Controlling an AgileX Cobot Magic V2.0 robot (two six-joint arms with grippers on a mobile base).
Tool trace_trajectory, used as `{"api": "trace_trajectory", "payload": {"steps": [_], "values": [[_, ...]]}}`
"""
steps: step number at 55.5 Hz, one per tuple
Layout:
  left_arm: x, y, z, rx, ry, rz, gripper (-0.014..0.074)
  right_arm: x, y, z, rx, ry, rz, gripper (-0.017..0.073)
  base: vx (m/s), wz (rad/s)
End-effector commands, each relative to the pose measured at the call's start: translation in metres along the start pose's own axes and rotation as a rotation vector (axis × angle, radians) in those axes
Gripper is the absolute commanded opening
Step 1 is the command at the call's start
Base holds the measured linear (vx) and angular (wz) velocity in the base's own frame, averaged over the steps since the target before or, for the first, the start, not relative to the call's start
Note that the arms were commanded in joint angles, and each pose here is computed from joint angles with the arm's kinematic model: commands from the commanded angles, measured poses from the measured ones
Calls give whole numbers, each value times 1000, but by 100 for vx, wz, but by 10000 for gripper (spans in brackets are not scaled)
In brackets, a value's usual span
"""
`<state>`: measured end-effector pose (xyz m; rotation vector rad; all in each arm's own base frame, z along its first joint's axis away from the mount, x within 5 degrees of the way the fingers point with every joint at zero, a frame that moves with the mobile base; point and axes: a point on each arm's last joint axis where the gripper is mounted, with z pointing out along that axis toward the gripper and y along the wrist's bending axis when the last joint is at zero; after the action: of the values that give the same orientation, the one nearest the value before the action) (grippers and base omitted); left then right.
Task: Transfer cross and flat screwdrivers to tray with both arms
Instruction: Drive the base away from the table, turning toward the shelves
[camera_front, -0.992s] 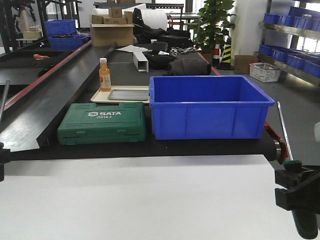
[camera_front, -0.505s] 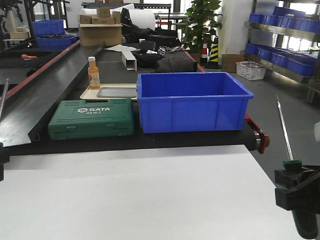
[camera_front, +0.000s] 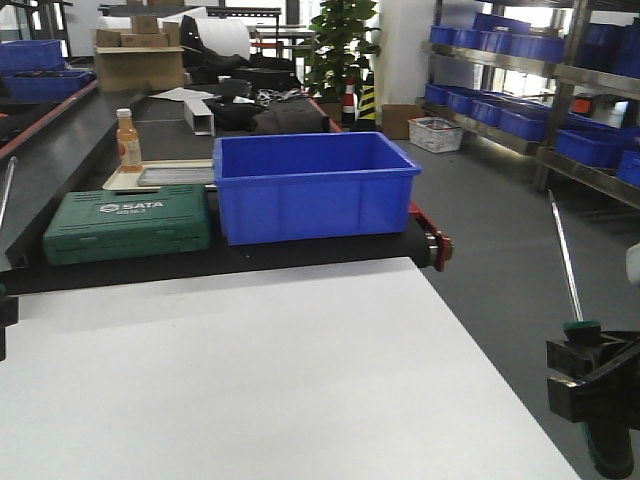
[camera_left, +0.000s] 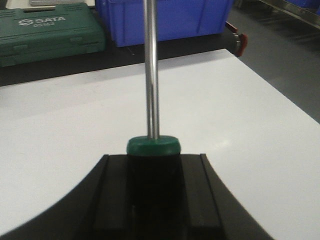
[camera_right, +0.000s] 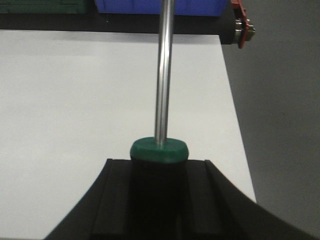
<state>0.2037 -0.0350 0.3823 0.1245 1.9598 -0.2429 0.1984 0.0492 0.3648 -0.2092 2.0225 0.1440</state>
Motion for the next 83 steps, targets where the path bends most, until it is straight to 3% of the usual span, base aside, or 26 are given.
{"api": "trace_trajectory", "payload": {"steps": [1, 83], "values": [[-18, -2, -9, 1, -127, -17, 0, -18, 0, -11, -5, -135, -10, -8, -25, -39], [-18, -2, -9, 1, -127, -17, 0, -17, 0, -11, -3, -118, -10, -8, -15, -61]]}}
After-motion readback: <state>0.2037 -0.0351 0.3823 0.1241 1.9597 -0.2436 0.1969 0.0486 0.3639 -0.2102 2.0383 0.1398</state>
